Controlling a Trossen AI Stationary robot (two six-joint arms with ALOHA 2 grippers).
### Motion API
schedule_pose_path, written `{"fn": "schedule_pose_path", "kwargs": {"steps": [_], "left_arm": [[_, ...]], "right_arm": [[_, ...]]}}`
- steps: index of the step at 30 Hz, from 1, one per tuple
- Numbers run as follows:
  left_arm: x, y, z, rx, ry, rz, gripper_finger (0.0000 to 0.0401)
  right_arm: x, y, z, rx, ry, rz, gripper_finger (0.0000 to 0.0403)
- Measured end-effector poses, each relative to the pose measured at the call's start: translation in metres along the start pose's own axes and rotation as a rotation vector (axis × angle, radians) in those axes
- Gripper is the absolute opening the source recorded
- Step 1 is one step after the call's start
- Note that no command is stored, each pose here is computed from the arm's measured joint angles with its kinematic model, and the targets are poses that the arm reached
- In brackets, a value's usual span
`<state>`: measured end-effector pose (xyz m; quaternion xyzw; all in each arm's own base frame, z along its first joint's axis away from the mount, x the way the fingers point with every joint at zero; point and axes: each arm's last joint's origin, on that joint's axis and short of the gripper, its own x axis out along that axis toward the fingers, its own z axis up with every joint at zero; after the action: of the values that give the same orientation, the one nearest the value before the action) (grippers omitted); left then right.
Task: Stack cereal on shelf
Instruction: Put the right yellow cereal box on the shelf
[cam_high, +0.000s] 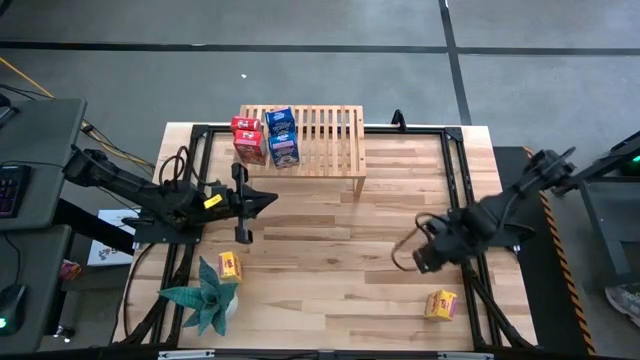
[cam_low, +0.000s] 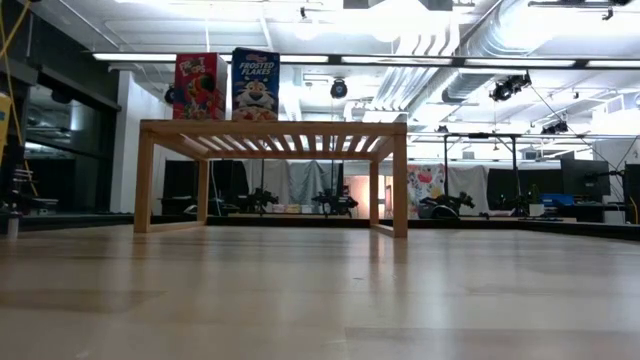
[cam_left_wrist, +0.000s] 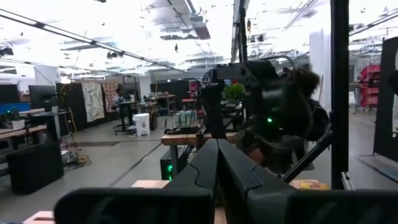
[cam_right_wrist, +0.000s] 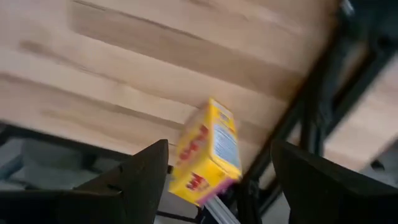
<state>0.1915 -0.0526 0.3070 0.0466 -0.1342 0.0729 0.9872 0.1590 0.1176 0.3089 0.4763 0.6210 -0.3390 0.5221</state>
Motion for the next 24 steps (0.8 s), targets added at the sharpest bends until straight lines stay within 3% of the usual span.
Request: {"fn": "schedule_pose_path", "kwargs": {"steps": [6,12,17,24], "left_arm": [[0.0,0.0,0.0,-0.001,-0.003,-0.002,0.0],[0.0,0.0,0.0,-0.001,-0.002,-0.001,0.0],[0.0,0.0,0.0,-0.001,-0.002,-0.001,0.0],[0.0,0.0,0.0,0.0,0.002,-0.002,0.0]], "right_arm": [[0.016,-0.012,-0.04,0.113,-0.005,-0.104,0.0275],[0.034,-0.016,-0.072,0.158,-0.013,-0.111,0.0275],[0.048,-0.004,-0.08,0.13,-0.063,-0.056,0.0275],[0.063,0.005,-0.083,0.139,-0.088,-0.084,0.0275]]}}
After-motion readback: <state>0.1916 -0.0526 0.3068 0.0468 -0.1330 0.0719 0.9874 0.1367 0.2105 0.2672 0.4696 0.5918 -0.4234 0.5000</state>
